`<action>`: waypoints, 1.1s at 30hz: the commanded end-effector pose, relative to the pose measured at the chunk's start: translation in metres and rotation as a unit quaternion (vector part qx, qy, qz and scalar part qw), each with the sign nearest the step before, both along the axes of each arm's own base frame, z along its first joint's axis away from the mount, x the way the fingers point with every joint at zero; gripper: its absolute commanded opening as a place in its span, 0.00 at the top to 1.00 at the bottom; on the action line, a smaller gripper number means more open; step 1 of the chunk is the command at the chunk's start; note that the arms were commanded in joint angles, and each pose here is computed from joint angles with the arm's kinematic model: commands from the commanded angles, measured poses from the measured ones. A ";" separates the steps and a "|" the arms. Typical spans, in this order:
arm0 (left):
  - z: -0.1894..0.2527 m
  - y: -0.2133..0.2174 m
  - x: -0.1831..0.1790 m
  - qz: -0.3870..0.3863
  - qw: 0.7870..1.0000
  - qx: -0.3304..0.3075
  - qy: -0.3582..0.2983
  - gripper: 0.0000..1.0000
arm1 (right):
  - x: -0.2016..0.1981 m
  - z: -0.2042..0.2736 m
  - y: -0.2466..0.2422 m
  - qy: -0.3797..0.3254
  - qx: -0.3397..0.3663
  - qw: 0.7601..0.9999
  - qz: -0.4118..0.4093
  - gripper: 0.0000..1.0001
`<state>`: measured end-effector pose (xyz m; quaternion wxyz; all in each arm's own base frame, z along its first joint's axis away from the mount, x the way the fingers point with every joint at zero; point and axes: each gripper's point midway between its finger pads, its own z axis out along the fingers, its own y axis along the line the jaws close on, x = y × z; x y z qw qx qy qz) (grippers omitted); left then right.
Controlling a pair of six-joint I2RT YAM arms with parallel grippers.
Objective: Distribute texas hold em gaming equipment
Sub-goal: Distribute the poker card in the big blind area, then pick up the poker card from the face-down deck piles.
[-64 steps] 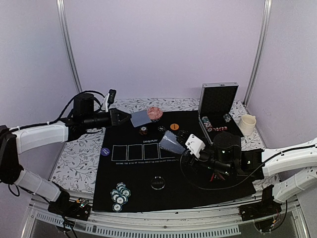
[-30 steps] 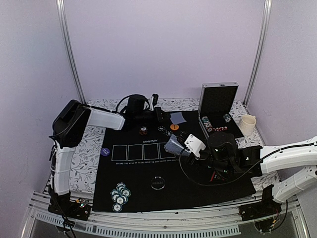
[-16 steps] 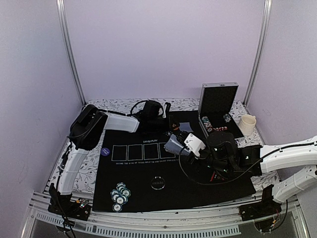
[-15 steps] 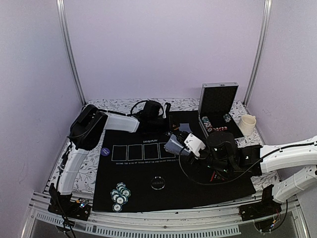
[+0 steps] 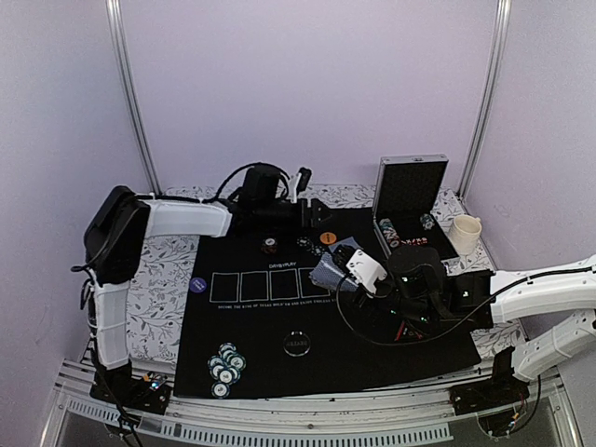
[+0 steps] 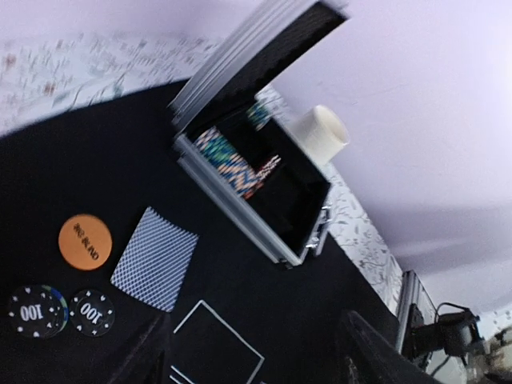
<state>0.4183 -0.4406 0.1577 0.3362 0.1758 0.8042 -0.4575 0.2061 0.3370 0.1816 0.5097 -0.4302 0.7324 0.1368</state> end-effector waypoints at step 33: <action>0.053 0.084 -0.193 -0.176 0.982 0.039 -0.064 0.02 | -0.011 0.031 0.071 -0.031 0.029 0.994 0.101 0.51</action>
